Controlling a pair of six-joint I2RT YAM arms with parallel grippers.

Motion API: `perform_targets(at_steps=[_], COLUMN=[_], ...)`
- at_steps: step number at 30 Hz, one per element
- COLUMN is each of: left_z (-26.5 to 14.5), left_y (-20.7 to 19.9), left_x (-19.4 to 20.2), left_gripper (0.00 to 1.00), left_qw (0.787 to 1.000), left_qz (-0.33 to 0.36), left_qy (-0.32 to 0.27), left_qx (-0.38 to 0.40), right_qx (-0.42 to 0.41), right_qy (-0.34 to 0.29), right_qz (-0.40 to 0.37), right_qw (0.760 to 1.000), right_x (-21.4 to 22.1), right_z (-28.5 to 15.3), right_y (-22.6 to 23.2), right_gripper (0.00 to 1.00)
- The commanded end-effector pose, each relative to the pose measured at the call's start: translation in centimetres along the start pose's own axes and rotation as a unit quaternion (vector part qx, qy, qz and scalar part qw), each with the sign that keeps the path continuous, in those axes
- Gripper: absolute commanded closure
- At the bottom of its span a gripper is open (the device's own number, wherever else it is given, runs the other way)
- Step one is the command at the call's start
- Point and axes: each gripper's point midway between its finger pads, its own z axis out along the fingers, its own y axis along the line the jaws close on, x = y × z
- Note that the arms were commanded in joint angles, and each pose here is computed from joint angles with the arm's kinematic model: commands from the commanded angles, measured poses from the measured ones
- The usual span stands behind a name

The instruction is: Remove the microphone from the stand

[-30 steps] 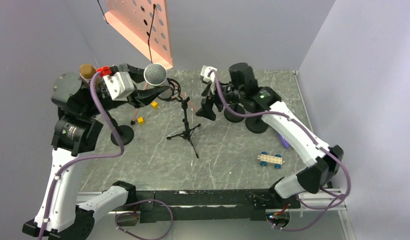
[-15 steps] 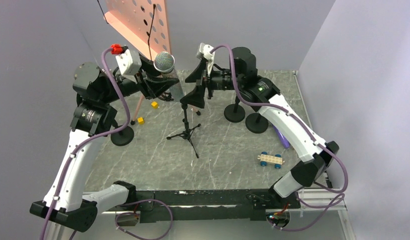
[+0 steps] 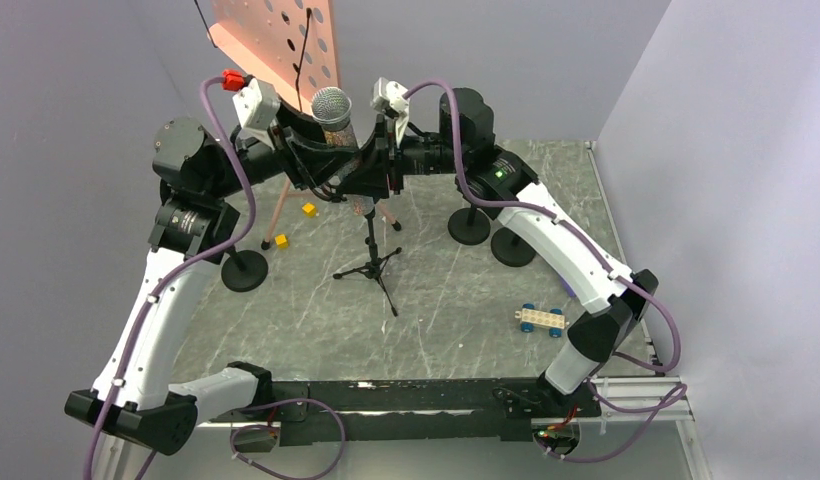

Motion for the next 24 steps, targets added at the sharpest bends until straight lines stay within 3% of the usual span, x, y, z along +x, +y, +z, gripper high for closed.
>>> perform_targets(at_steps=[1,2,4,8,11,16,19,24], left_z=[-0.7,-0.9,-1.1,-1.7,-2.1,-2.4,-2.4,-2.6], left_y=[-0.9,-0.9,-1.1,-1.6,-2.1,-2.6,-2.8,-2.4], left_x=[-3.1,-3.3,-3.4,-3.7,-3.6,-4.0,-4.4,-3.6], left_gripper=[0.34,0.25,0.19,0.17,0.18,0.18,0.18,0.18], left_qw=[0.997,0.997,0.995,0.993,0.992,0.990,0.989,0.984], left_qz=[0.063,0.071,0.089,0.112,0.125,0.133,0.144,0.178], left_qy=[-0.041,-0.042,-0.042,-0.037,-0.034,-0.035,-0.035,-0.020], left_qx=[-0.006,-0.008,-0.008,-0.009,-0.005,0.003,0.008,0.006], right_qx=[0.040,0.051,0.081,0.171,0.272,0.450,0.520,0.607], right_qy=[-0.025,-0.019,-0.007,0.009,0.015,0.030,0.108,0.249], right_qz=[-0.003,-0.004,-0.008,-0.030,-0.047,0.000,0.041,0.126], right_qw=[0.999,0.999,0.997,0.985,0.961,0.893,0.846,0.744], right_x=[-2.8,-2.5,-2.0,-2.6,-3.2,-0.7,4.6,14.9], right_z=[-2.3,-3.1,-4.9,-10.7,-16.2,-27.7,-34.8,-44.7], right_y=[0.2,0.1,-0.4,-2.2,-4.3,-8.6,-11.3,-13.0], right_gripper=[0.96,0.99,1.00,1.00,1.00,1.00,1.00,1.00])
